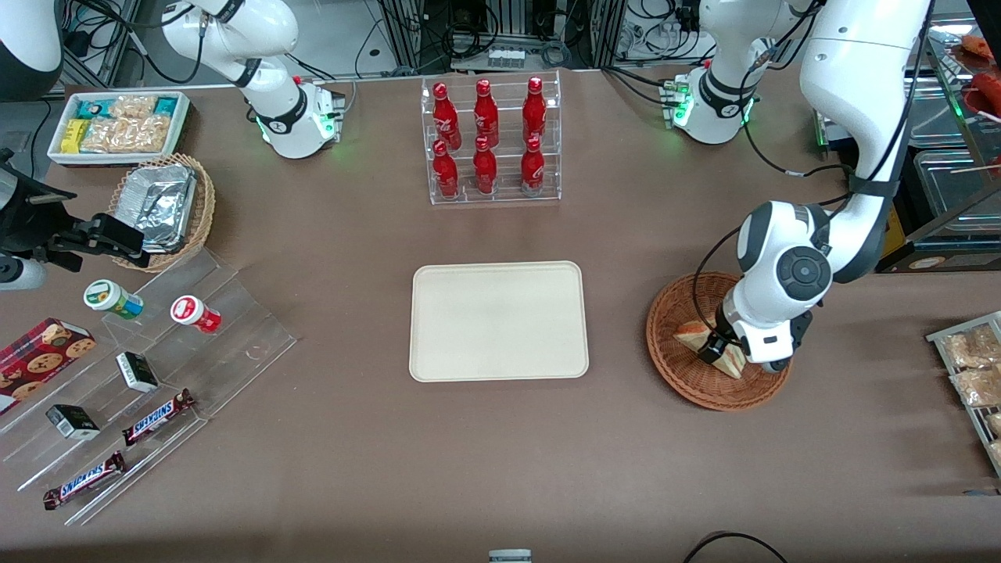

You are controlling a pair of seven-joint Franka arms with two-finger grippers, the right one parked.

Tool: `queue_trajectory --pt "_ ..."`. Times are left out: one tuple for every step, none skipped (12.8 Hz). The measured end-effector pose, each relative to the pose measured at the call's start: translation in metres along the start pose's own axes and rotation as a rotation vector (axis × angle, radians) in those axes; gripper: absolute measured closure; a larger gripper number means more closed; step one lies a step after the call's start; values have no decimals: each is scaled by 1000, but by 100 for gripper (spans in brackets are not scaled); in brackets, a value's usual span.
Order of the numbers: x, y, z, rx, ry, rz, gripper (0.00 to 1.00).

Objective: Place sandwich from basket to tray
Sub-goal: 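Close the left gripper on the sandwich wedge and lift it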

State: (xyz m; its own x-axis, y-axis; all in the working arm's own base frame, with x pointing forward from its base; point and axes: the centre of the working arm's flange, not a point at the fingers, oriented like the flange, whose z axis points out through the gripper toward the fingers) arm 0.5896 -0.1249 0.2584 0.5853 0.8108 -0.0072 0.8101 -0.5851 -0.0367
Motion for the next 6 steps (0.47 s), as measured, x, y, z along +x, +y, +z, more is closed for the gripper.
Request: queue_trajectory --pt "0 0 0 0 0 -6 14" --pt "0 0 0 0 0 -8 26" --pt "0 0 0 -1 0 -9 37" --pt "0 0 -1 -1 1 -8 49" --pt "0 0 -4 3 0 -8 59" --pt "1 0 -10 19 0 -3 67"
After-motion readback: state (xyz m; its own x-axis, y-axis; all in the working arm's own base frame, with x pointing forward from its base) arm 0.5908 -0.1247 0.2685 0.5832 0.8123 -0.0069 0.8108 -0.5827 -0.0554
